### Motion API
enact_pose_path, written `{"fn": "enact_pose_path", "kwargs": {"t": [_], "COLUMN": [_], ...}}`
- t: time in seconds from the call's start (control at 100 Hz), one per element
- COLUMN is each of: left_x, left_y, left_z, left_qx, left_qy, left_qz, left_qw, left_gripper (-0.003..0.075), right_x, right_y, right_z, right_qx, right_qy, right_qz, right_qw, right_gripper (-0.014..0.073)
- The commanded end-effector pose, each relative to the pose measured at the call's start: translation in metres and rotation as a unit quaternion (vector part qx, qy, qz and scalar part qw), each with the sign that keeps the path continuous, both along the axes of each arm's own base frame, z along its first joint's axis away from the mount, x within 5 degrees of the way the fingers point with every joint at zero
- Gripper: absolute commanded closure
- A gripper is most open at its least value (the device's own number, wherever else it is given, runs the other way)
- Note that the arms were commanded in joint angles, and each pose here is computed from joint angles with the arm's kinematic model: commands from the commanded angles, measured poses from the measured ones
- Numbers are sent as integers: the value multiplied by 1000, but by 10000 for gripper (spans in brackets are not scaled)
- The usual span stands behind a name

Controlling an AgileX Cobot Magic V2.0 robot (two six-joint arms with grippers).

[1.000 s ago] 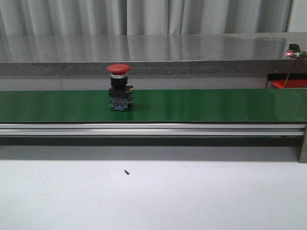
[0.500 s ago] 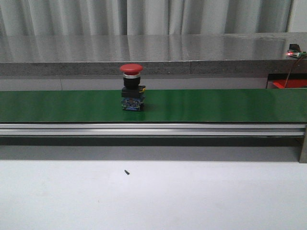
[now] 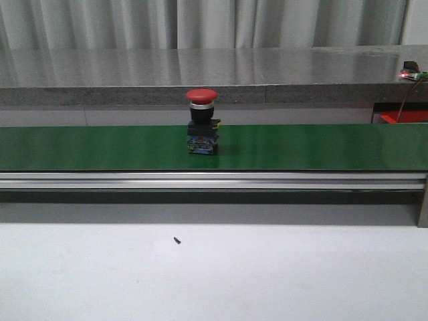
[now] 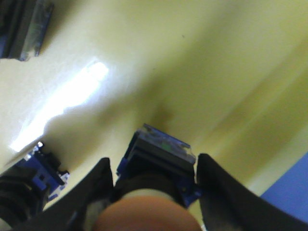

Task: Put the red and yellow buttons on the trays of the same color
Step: 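Carry the yellow button with the right gripper into the yellow tray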

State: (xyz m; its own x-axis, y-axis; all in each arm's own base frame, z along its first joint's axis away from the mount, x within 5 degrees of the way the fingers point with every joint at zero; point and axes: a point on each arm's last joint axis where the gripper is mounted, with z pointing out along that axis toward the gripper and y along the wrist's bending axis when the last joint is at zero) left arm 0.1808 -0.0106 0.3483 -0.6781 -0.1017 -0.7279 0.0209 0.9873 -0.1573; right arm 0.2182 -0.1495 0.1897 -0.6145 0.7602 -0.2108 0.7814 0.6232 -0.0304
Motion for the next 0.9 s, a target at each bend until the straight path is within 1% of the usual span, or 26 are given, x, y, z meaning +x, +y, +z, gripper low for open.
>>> {"fn": "enact_pose_path", "kwargs": {"t": [0.0,0.13,0.2,0.27,0.32,0.38,0.44,0.63,0.89], "left_x": [0,0,0,0,0,0,0,0,0], "left_y": [-1,-1,-1,-1,-1,-1,-1,-1,-1], "left_z": [15,15,15,15,15,15,15,15,15], "left_qx": [-9,-9,-9,-9,-9,-9,-9,-9,-9], "left_qy": [-48,-48,-48,-48,-48,-48,-48,-48,-48], "left_qz": [3,3,3,3,3,3,3,3,3], "left_qw": [999,999,999,999,999,999,999,999,999], "left_gripper": [740,740,740,740,740,740,740,740,740], "right_x": [3,5,6,6,6,6,6,3,-5], "right_y": [-4,-5,-5,-6,-6,-6,-6,-4,2], "right_z": [10,4,3,3,3,3,3,9,36], "right_qx": [-16,-10,-10,-11,-11,-11,-11,-13,-37], "right_qy": [-22,-14,-13,-15,-15,-16,-16,-20,-56], "right_qz": [-2,-2,-2,-1,-1,-1,-1,-2,-3], "right_qw": [1000,1000,1000,1000,1000,1000,1000,1000,998], "right_gripper": [391,382,345,261,176,102,67,68,74]}}
